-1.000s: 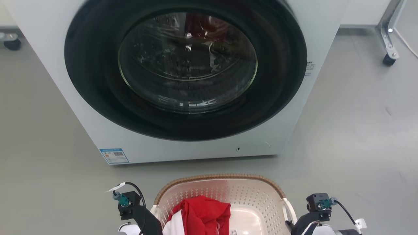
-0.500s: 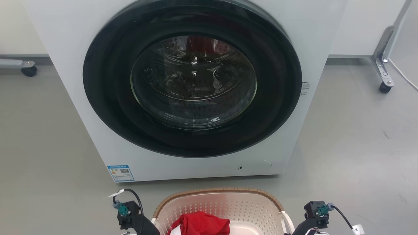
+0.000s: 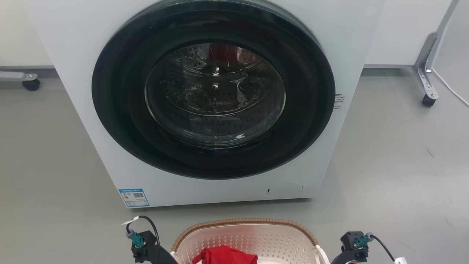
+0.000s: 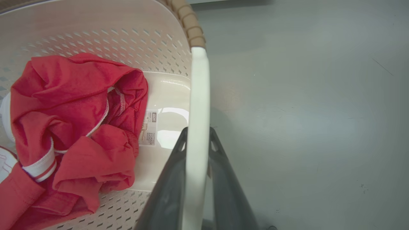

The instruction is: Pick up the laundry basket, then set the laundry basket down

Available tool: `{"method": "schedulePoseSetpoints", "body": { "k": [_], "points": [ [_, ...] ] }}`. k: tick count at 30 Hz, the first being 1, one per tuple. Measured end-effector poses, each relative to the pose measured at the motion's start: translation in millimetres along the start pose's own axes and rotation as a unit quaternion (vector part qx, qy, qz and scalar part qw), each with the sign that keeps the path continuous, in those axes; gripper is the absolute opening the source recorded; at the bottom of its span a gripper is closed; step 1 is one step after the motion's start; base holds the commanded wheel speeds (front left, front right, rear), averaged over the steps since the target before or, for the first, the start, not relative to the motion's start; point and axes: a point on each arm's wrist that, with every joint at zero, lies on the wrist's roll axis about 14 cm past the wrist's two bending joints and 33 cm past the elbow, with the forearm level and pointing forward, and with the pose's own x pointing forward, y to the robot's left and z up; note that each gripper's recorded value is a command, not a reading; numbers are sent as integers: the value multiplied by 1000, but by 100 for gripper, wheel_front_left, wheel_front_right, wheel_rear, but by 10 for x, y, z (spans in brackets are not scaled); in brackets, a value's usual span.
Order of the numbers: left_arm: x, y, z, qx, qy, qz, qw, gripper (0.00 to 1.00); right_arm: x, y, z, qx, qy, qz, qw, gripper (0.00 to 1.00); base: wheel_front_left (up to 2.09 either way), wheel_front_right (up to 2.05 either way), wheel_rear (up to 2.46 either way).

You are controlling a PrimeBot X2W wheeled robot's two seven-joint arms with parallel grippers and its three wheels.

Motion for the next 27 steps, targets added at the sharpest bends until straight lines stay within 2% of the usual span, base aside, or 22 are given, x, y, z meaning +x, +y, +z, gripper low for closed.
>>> {"method": "schedulePoseSetpoints", "body": {
  "k": [27],
  "points": [
    [17, 10, -42, 3, 9, 5, 1000, 0, 4, 17, -62, 12, 13, 5, 1000, 0, 0, 0, 0]
  ]
}}
